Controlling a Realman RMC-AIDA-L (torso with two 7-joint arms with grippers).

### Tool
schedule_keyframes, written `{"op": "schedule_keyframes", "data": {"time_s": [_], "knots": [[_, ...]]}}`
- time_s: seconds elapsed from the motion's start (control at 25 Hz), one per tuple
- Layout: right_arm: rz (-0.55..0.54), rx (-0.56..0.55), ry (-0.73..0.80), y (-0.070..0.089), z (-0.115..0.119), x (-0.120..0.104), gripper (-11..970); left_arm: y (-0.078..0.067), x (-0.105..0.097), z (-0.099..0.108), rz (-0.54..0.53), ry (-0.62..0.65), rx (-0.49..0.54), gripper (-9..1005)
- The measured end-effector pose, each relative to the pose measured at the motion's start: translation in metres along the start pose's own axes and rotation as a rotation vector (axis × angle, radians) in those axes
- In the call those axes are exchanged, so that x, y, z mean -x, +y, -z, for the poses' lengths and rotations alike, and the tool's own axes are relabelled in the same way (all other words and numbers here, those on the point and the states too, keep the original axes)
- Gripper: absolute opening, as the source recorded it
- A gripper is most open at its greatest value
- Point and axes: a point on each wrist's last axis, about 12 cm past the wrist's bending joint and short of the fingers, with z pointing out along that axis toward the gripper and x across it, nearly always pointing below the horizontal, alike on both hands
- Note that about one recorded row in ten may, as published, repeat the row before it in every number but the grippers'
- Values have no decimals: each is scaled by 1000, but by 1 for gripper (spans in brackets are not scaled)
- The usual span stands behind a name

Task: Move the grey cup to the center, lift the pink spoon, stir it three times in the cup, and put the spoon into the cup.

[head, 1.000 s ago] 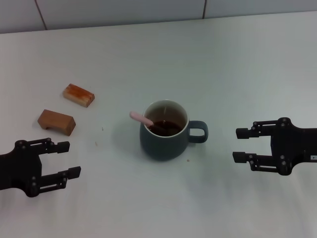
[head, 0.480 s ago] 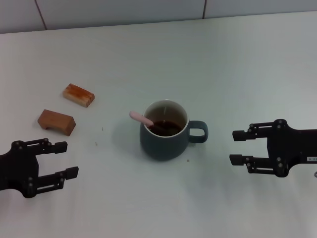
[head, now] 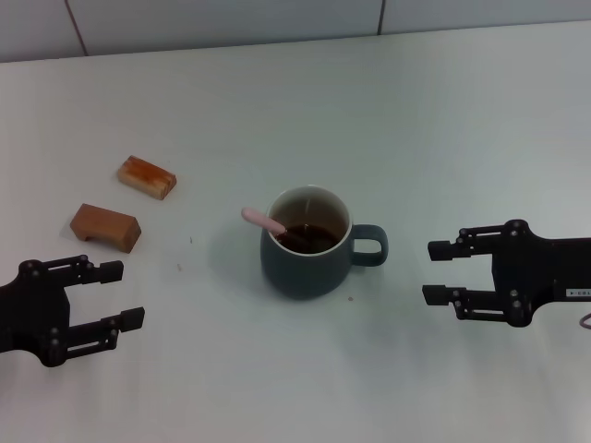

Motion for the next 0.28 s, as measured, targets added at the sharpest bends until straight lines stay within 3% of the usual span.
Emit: {"op": "schedule_keyframes", "data": {"time_s": [0.28], "knots": [[1, 1, 1, 0, 0, 0, 564, 0, 0, 0, -1, 0, 0, 662]]}}
